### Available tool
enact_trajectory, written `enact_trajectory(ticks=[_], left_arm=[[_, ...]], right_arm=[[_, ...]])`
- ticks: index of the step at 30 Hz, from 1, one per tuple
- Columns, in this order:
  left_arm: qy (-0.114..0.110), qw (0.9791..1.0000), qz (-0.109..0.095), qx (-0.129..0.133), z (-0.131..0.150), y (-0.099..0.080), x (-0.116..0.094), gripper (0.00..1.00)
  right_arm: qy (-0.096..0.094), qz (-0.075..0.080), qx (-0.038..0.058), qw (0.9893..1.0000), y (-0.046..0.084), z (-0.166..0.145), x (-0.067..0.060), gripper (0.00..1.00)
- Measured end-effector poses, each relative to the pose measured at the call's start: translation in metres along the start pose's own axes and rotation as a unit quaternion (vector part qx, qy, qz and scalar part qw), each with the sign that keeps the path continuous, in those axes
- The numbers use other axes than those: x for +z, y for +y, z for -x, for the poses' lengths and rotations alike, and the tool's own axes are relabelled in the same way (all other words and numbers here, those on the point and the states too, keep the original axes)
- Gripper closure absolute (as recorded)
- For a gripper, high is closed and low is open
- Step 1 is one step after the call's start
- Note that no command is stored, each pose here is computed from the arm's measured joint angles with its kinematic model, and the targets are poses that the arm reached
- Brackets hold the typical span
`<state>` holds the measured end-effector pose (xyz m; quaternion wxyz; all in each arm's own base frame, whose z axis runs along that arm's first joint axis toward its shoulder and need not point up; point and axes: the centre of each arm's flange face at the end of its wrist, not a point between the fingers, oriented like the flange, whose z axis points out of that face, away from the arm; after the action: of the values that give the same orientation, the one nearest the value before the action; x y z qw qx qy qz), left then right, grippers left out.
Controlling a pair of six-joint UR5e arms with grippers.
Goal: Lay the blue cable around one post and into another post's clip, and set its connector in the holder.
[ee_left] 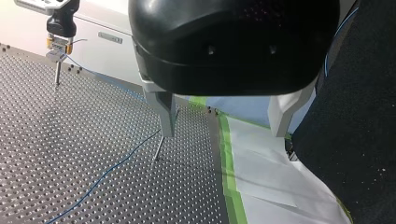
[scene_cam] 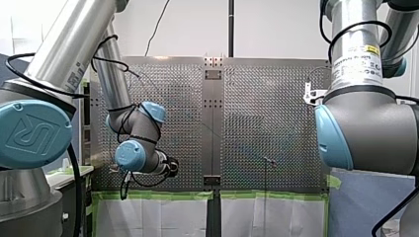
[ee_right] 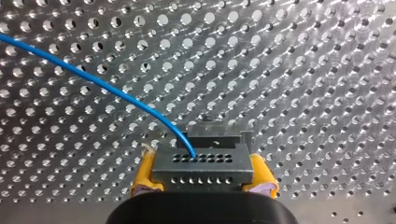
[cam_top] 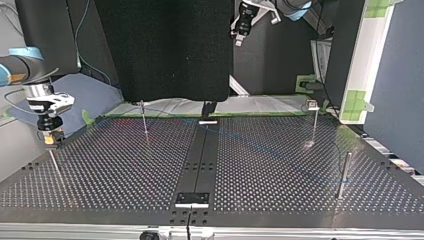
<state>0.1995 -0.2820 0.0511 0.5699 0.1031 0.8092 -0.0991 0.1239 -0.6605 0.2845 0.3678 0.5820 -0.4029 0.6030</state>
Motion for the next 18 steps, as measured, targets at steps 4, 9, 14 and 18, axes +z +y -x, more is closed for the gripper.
enact_trajectory(ticks=[4, 9, 14, 18], left_arm=[[0.000, 1.0000, 0.000, 0.000, 0.0002, -0.0001, 0.0003, 0.02], [0.000, 1.0000, 0.000, 0.000, 0.0006, -0.0005, 0.0010, 0.02], [0.000, 1.0000, 0.000, 0.000, 0.0006, -0.0004, 0.0010, 0.02], [0.000, 1.0000, 0.001, 0.000, 0.0008, -0.0004, 0.0010, 0.02]], right_arm=[[0.003, -0.003, -0.0015, 1.0000, 0.0005, -0.0036, 0.0022, 1.00], [0.006, -0.006, -0.0035, 1.0000, 0.0023, -0.0063, 0.0033, 1.00], [0.008, -0.008, -0.0049, 0.9999, 0.0069, -0.0080, 0.0032, 1.00], [0.009, -0.010, -0.0054, 0.9999, 0.0098, -0.0077, 0.0028, 1.00]])
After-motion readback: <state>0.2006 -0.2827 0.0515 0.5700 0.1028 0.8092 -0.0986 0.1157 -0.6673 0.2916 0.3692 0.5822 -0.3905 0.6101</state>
